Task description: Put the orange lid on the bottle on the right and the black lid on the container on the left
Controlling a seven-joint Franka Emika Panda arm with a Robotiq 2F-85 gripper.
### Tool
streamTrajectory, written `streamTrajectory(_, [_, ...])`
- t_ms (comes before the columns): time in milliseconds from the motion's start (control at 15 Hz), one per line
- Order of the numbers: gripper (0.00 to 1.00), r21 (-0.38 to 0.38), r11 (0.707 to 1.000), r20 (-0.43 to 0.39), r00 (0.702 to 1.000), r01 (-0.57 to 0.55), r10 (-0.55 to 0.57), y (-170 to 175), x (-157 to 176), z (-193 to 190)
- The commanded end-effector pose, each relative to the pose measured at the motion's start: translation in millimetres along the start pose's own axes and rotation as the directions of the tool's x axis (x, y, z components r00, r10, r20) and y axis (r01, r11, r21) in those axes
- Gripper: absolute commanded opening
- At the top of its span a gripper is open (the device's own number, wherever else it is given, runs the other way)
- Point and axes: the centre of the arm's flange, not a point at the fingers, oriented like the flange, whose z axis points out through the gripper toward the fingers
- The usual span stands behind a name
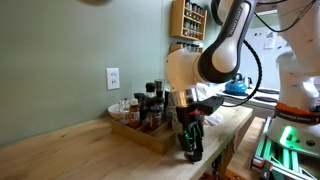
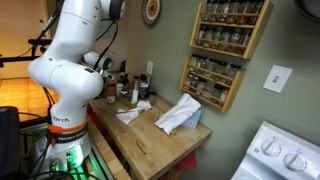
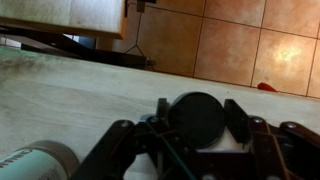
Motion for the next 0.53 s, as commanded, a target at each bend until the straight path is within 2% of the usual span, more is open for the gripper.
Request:
streamTrajectory(0, [0.31, 0.011, 1.000, -0.005, 1.000, -0.004, 0.004, -2, 0, 4])
streamTrajectory(467, [0.31, -0.029, 1.000, -0.013, 1.000, 0.004, -0.005, 10, -16, -15])
